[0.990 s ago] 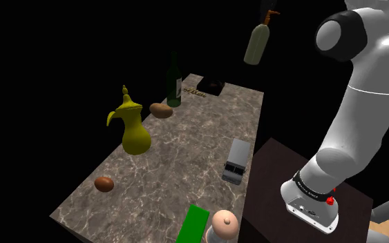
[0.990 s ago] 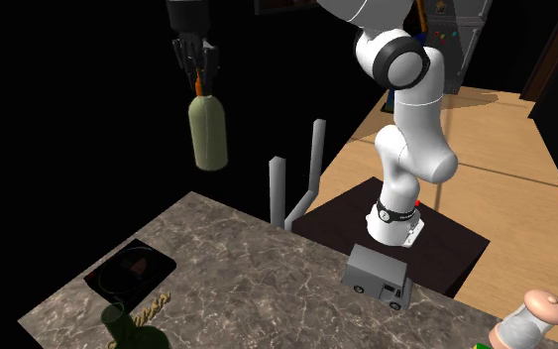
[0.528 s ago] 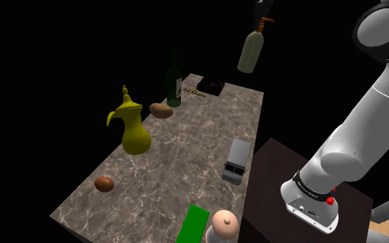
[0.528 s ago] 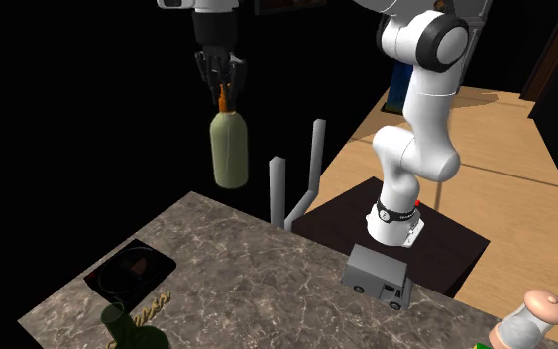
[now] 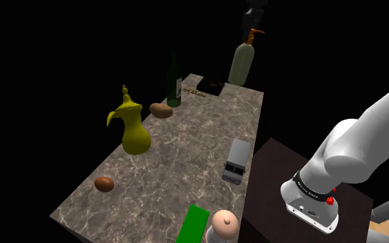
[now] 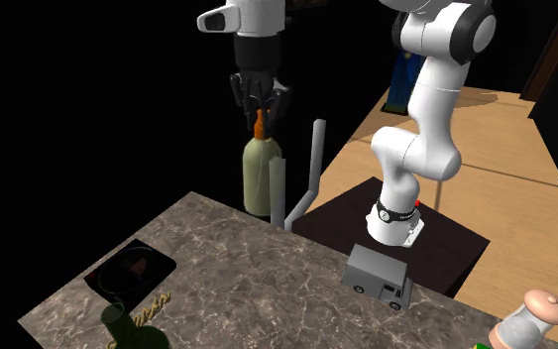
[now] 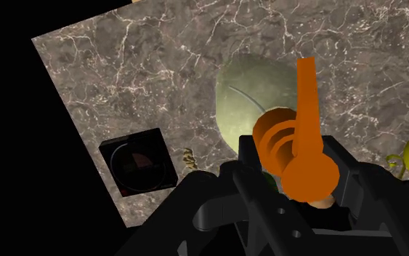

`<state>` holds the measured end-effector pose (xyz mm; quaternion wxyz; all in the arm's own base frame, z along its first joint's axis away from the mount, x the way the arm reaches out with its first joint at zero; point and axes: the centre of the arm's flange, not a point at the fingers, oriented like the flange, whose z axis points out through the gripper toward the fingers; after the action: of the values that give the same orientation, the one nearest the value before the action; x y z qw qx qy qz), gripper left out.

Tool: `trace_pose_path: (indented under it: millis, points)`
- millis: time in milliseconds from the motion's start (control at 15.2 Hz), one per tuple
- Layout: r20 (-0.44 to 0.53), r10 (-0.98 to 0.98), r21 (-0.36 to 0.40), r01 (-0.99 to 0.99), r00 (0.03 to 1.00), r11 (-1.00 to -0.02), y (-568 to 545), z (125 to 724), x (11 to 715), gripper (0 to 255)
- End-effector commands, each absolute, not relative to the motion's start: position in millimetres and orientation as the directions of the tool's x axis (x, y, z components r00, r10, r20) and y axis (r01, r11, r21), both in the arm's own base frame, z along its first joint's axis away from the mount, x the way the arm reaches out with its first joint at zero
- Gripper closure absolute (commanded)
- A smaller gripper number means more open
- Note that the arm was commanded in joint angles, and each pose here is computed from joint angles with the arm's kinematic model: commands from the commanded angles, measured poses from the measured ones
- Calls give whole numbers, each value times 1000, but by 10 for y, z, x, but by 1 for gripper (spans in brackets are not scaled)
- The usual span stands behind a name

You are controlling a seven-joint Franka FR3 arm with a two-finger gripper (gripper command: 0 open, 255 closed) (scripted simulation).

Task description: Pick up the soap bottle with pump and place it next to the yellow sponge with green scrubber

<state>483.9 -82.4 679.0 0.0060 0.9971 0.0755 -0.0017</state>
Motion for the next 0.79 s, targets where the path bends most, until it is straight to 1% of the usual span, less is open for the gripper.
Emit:
trace_pose_path:
  millis: [0, 726]
  points:
    - [-4, 149, 12, 149, 989, -989, -593, 6752, 4782, 255]
    - [-4, 149, 12, 149, 989, -989, 789, 6415, 4492, 255]
